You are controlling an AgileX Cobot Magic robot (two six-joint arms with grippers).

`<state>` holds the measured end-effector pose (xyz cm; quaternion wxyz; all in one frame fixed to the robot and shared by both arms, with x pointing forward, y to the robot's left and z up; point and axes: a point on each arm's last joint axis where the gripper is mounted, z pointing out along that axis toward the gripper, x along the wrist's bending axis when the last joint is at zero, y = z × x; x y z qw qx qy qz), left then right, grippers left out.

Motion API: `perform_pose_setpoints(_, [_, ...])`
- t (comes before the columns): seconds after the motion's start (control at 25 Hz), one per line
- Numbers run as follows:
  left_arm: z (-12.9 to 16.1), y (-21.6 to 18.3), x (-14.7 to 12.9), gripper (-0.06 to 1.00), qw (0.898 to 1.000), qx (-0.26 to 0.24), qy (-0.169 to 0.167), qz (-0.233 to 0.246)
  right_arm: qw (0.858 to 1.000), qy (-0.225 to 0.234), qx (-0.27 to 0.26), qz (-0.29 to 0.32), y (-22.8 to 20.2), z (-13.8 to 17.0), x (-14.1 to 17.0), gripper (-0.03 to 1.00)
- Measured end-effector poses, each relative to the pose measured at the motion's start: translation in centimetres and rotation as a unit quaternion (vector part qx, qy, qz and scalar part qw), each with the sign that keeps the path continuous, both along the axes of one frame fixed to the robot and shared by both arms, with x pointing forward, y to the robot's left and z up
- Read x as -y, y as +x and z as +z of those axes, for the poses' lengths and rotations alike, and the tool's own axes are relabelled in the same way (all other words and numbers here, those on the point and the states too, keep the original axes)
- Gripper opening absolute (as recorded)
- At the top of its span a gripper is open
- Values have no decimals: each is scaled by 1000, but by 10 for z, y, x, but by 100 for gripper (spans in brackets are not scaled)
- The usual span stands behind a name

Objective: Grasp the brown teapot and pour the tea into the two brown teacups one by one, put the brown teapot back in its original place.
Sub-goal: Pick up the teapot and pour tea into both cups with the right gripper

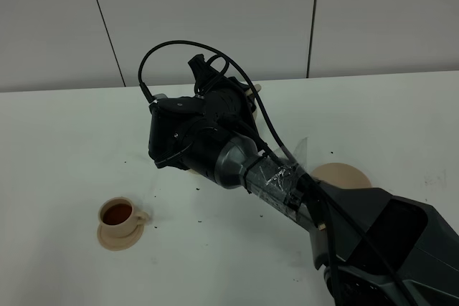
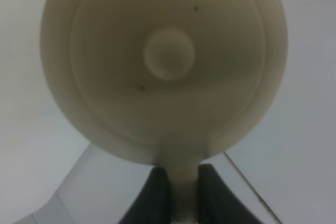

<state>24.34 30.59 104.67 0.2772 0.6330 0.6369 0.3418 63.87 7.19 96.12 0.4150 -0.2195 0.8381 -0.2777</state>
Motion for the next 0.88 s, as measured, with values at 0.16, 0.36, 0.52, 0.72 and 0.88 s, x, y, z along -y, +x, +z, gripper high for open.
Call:
perform_pose_setpoints(0.16, [0, 0, 0, 24, 1000, 0, 0, 0, 1000, 0, 0, 0, 0, 0, 0, 10])
perform_pose_setpoints(0.36, [0, 0, 0, 24, 1000, 0, 0, 0, 1000, 0, 1, 0, 0, 0, 0, 10])
perform_pose_setpoints(0.52, [0, 0, 0, 24, 1000, 0, 0, 0, 1000, 0, 1, 0, 0, 0, 0, 10])
perform_pose_setpoints(0.72, [0, 0, 0, 24, 1000, 0, 0, 0, 1000, 0, 1, 0, 0, 0, 0, 10])
perform_pose_setpoints(0.88, [0, 0, 0, 24, 1000, 0, 0, 0, 1000, 1, 1, -1, 0, 0, 0, 10])
